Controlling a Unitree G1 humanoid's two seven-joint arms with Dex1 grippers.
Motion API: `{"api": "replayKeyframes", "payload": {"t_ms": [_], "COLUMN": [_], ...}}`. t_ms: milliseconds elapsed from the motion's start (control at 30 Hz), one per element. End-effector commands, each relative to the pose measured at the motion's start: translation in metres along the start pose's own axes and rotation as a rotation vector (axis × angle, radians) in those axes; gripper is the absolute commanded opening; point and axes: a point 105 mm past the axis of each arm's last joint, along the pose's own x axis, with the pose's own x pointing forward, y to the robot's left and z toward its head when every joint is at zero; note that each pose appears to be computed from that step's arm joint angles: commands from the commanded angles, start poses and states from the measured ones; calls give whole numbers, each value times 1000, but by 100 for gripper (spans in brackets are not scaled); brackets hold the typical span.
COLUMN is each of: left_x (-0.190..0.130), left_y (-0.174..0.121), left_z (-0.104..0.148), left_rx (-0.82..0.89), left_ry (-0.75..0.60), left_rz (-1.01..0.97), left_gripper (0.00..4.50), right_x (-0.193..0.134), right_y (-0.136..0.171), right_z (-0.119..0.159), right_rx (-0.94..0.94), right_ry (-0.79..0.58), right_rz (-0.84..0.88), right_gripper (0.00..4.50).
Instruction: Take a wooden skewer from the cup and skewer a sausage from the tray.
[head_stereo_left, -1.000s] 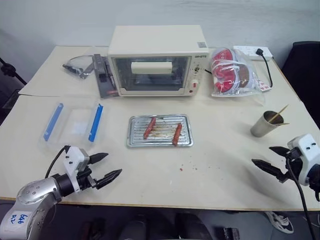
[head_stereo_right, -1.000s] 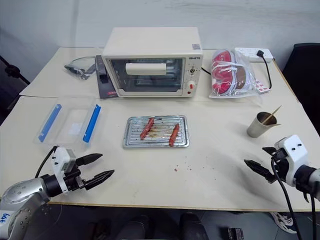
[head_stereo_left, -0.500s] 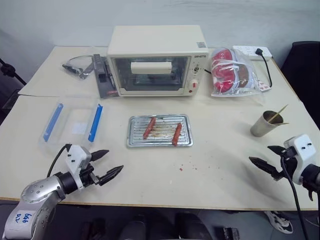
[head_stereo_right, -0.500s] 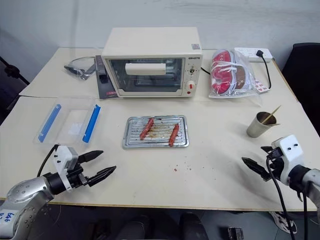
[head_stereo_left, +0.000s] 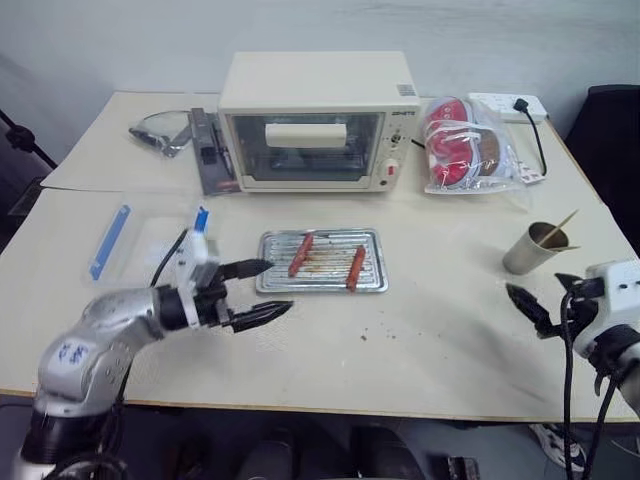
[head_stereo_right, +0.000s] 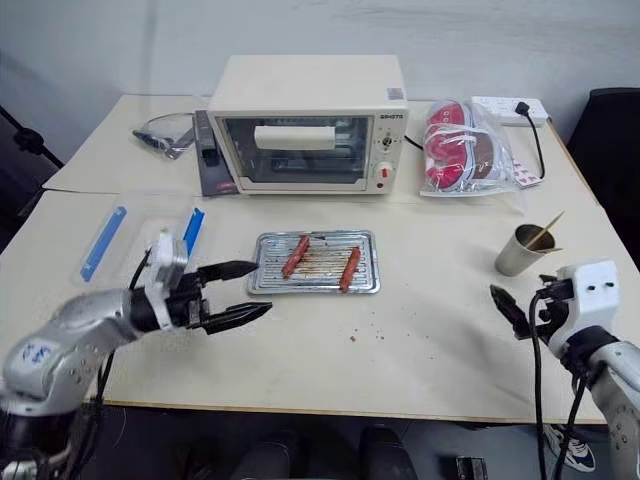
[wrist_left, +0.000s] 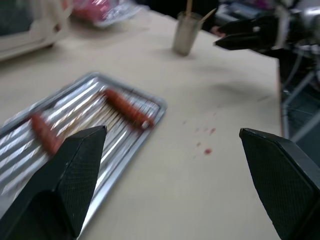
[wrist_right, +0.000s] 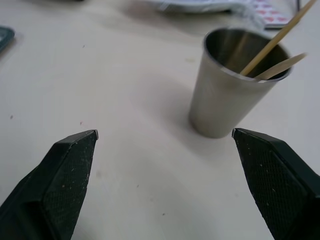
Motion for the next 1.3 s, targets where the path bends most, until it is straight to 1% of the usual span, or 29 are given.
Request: {"api": "replayKeyframes", "payload": {"t_ms": [33, 133, 267, 333, 400, 533, 600, 667, 833, 867, 900, 1033, 1100, 1133, 1300], "left_x": [12, 27, 41, 52, 60, 69, 72, 73, 73, 73, 73, 73, 74, 74, 75], "left_y": [-8, -2, -1, -3, -2, -2, -4, -5, -5, -5, -6, -6, -6, -5, -5], "left_z": [30, 53, 64, 66, 61, 57, 58, 58, 59, 58, 58, 57, 57, 57, 57], "left_rx": [26, 83, 122, 159, 209, 224, 227, 229, 226, 226, 226, 227, 230, 231, 234], "left_ry": [-35, -57, -63, -60, -28, -34, -43, -48, -61, -61, -61, -59, -60, -60, -64], "left_rz": [-177, -241, -313, -351, -361, -373, -376, -377, -372, -372, -373, -375, -375, -374, -378], "left_gripper": [449, 449, 449, 449, 449, 449, 450, 450, 450, 450, 450, 450, 450, 450, 450], "right_x": [-6, 0, 7, 15, 24, 35, 40, 43, 46, 46, 46, 47, 47, 47, 49], "right_y": [-14, -15, -15, -16, -15, -12, -12, -12, -13, -14, -14, -15, -16, -17, -18], "right_z": [27, 35, 41, 41, 39, 38, 36, 34, 33, 32, 31, 29, 30, 31, 34], "right_rx": [41, 101, 156, 197, 210, 220, 221, 225, 229, 227, 227, 228, 235, 235, 218], "right_ry": [-118, -167, -212, -232, -231, -237, -233, -234, -240, -237, -235, -236, -247, -252, -261], "right_rz": [-103, -111, -113, -109, -106, -93, -92, -94, -93, -99, -105, -107, -117, -119, -120], "right_gripper": [450, 450, 450, 450, 450, 450, 421, 379, 259, 225, 212, 212, 180, 171, 37]}}
